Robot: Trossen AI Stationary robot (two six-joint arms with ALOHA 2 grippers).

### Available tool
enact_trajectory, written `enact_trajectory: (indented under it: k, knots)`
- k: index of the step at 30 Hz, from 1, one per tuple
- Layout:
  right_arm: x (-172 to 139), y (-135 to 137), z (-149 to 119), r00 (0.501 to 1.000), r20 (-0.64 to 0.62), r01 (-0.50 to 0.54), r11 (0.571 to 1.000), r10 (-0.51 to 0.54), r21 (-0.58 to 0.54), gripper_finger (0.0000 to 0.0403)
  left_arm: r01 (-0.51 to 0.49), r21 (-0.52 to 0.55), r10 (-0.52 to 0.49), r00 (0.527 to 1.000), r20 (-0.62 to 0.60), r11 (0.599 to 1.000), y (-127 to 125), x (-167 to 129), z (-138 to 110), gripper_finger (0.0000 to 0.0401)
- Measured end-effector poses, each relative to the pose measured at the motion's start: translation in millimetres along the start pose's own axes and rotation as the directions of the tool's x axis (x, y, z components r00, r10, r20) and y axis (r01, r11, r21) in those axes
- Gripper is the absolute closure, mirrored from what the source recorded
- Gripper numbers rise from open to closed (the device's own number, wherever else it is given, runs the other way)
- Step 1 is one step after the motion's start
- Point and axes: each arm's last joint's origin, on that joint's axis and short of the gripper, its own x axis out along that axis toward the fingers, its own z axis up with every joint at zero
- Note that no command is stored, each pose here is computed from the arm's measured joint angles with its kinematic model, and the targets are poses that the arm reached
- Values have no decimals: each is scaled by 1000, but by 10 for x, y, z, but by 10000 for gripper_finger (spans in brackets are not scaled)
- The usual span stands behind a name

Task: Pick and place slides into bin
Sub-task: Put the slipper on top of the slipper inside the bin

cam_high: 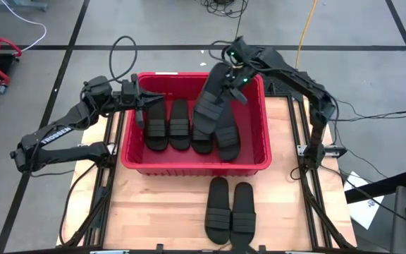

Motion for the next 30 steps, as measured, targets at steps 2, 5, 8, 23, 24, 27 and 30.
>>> enact_trajectory:
  k: [2, 5, 8, 23, 24, 27, 30]
  knots:
    - [90, -134, -33, 1000, -13, -19, 1000, 19, 3, 397, -3, 8, 3, 1000, -1, 1000, 2, 2, -1, 377]
    - [204, -282, -87, 997, -16, -77, 997, 77, 24, 399, -17, -17, 17, 1000, -2, 1000, 6, 1, -1, 377]
    - [305, -325, -131, 995, -51, -87, 996, 86, -6, 399, -35, -69, 35, 999, -4, 997, 11, 2, -2, 377]
    - [767, -197, -235, 957, -289, -57, 960, -25, -273, 400, -38, -81, 37, 999, -13, 996, 12, 4, -11, 377]
    - [802, -190, -228, 956, -291, -57, 956, -31, -288, 400, -38, -81, 37, 999, -14, 996, 12, 6, -13, 377]
    - [908, -215, -232, 957, -290, -73, 953, -16, -294, 400, -38, -81, 37, 999, -16, 996, 13, 7, -15, 377]
    - [976, -241, -234, 957, -290, -62, 957, -24, -283, 400, -38, -84, 36, 999, -23, 996, 12, 7, -22, 377]
